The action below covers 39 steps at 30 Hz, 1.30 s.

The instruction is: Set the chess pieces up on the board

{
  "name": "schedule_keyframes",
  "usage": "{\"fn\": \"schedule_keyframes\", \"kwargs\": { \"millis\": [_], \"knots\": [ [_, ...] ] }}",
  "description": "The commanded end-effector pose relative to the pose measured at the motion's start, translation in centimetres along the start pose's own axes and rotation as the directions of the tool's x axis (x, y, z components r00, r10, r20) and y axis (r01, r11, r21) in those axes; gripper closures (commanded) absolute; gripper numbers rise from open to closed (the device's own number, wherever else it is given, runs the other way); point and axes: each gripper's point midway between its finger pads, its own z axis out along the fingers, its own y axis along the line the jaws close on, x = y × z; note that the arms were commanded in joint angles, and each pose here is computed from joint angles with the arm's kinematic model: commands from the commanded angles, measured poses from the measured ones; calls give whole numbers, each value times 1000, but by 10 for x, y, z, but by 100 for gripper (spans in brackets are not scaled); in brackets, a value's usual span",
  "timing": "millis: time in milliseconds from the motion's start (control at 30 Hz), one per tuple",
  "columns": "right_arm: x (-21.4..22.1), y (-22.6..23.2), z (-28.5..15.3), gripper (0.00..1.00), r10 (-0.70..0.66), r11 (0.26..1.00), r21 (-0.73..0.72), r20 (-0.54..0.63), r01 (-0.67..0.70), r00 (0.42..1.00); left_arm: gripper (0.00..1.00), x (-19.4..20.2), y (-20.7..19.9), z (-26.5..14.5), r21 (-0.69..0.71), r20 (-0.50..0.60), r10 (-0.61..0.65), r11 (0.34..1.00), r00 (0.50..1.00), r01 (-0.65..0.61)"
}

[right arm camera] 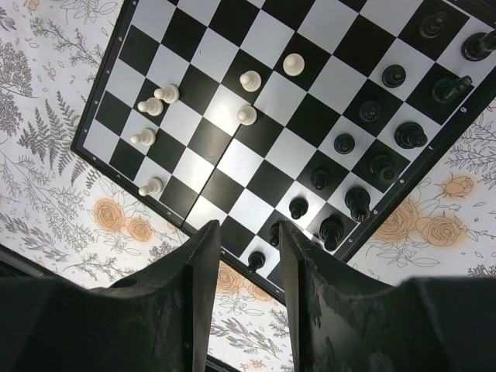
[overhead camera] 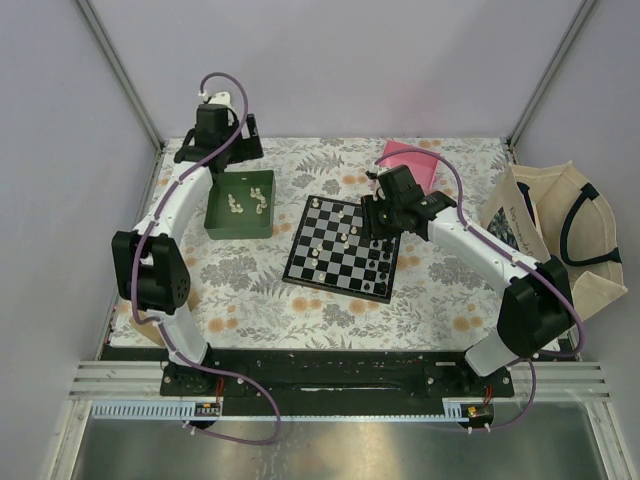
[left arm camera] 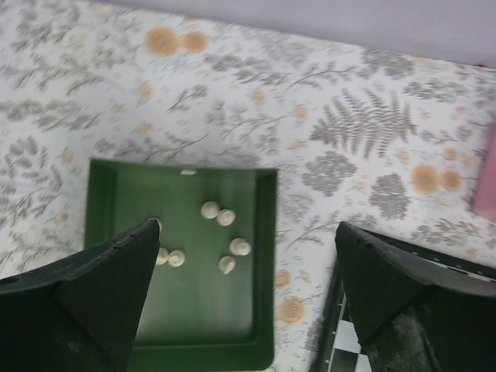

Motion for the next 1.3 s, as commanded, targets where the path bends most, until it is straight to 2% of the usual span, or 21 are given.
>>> {"fn": "schedule_keyframes", "kwargs": {
  "millis": [0, 167, 267, 400, 533, 667, 733, 867, 1033, 1100, 1167, 1267],
  "knots": [
    [-14, 2, 0, 55, 0, 1000, -11, 40, 0, 999, 1, 25, 48, 11, -168, -44, -132, 978, 990, 123],
    [-15, 2, 1, 55, 2, 1000, -11, 38, -1, 999, 1, 41, 77, 15, -256, -116, -180, 956, 977, 145],
    [-15, 2, 1, 55, 2, 1000, -8, 39, -1, 999, 1, 54, 82, 23, -263, -189, -176, 957, 966, 123],
    [-14, 1, 1, 55, 2, 1000, -5, 34, -1, 999, 1, 65, 89, 31, -273, -226, -174, 956, 958, 109],
    [-16, -1, -1, 54, 1, 1000, 0, 42, -1, 999, 1, 63, 87, 32, -254, -195, -165, 961, 967, 113],
    [-20, 2, -4, 50, 1, 1000, -16, 64, 0, 998, 1, 51, 81, 22, -213, -109, -156, 968, 982, 131],
    [-22, 3, -7, 36, 3, 1000, -21, 83, -1, 997, 1, 42, 82, 18, -209, -48, -147, 969, 988, 134],
    [-29, 3, -13, 1, 13, 1000, -23, 132, -10, 991, 1, 29, 87, 12, -237, 50, -120, 963, 992, 128],
    [-40, -1, -17, 1, 63, 998, 5, 204, -65, 977, 1, 17, 81, 0, -183, 165, -39, 981, 985, 70],
    [-47, 1, -23, 1, 84, 996, -13, 251, -83, 964, 1, 16, 87, -4, -224, 136, -61, 970, 989, 91],
    [-52, -1, -24, 0, 177, 984, -29, 300, -177, 937, 1, 21, 90, -4, -245, 73, -62, 966, 995, 78],
    [-47, 12, -25, 1, 196, 979, -105, 234, -176, 952, 1, 29, 86, -3, -200, 11, -55, 978, 998, 57]
  ]
}}
